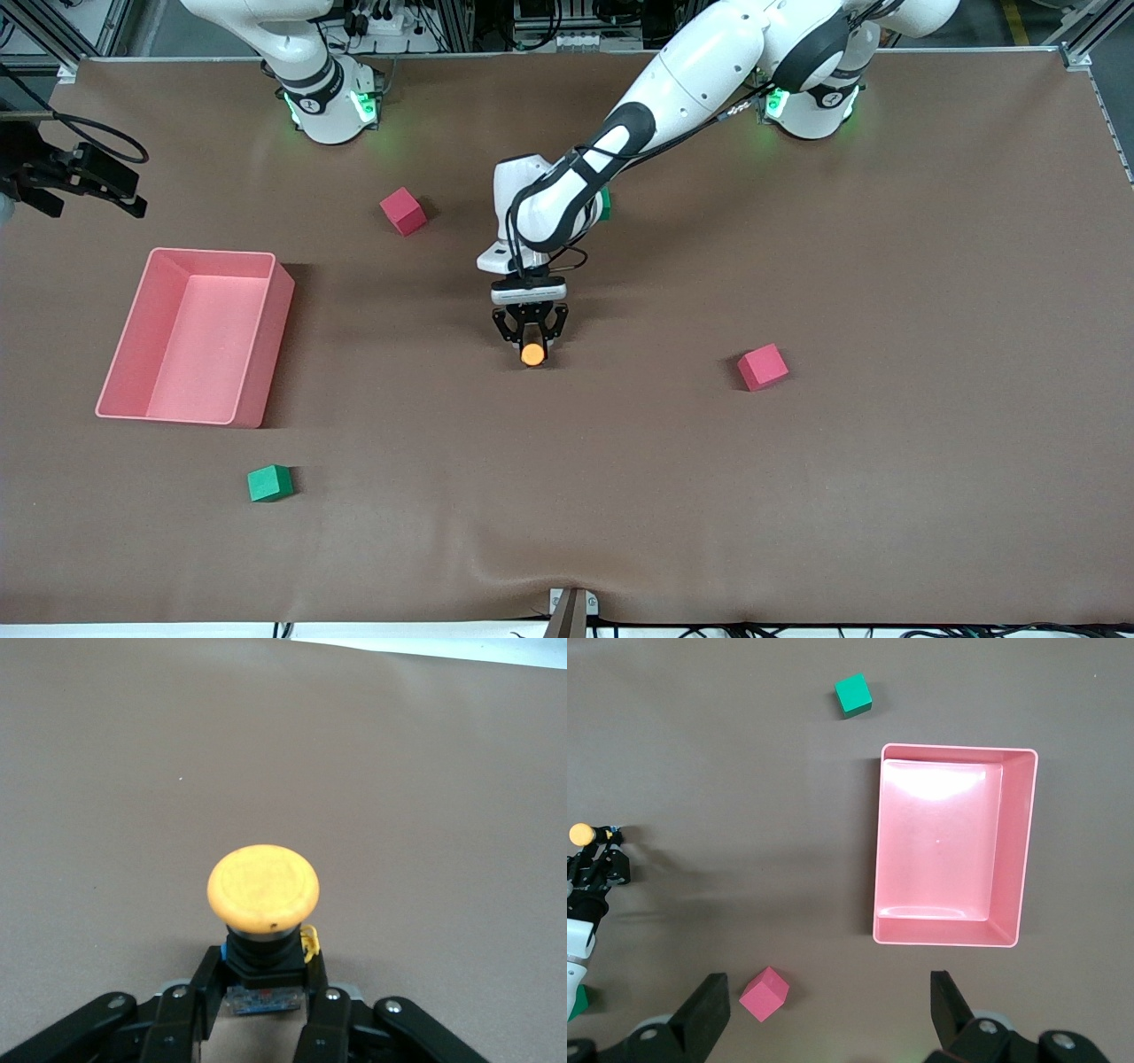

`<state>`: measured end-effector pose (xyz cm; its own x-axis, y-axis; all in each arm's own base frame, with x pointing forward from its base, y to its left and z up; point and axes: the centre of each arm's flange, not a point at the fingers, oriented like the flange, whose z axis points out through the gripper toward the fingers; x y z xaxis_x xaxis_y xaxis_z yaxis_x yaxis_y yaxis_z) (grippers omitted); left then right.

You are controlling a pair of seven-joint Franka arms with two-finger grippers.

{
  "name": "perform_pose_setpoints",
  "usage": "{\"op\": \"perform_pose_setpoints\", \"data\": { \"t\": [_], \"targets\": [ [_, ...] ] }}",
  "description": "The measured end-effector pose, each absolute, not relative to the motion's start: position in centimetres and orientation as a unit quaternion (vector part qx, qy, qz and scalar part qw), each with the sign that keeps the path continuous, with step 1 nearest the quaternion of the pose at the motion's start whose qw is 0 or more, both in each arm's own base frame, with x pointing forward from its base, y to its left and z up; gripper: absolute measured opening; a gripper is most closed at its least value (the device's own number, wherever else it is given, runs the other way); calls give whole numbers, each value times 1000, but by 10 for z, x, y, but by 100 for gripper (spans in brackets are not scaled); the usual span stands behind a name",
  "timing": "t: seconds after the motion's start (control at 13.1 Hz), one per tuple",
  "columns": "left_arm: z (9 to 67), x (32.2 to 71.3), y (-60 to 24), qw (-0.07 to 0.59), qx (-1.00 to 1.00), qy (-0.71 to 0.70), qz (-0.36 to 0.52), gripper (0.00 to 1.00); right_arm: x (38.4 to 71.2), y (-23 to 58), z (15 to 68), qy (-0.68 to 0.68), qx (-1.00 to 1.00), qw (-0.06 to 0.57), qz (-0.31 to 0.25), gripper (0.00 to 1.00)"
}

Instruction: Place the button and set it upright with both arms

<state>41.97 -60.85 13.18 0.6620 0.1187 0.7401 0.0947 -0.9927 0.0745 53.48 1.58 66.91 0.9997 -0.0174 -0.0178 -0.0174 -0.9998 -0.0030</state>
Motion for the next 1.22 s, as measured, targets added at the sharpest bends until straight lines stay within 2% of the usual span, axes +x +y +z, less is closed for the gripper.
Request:
{"op": "perform_pose_setpoints", "data": {
  "t": [0.08,0.38,0.46,0.69,0.84,1.07,1.22],
  "targets": [
    [131,419,-608,14,912,57,406,48,535,16,669,9,-1000,2,9,100],
    [140,408,-620,19,920,67,386,93,535,16,669,9,-1000,2,10,100],
    [152,399,-630,18,927,78,367,100,535,16,669,9,-1000,1,10,100],
    [227,370,-659,-7,955,100,279,100,534,15,669,9,-1000,1,11,100],
    [299,366,-662,6,966,116,232,100,534,15,669,9,-1000,1,11,100],
    [406,380,-640,33,974,136,179,100,534,15,669,10,-1000,2,11,100],
    [476,406,-600,43,977,154,142,100,534,13,669,12,-1000,2,11,100]
  ]
}}
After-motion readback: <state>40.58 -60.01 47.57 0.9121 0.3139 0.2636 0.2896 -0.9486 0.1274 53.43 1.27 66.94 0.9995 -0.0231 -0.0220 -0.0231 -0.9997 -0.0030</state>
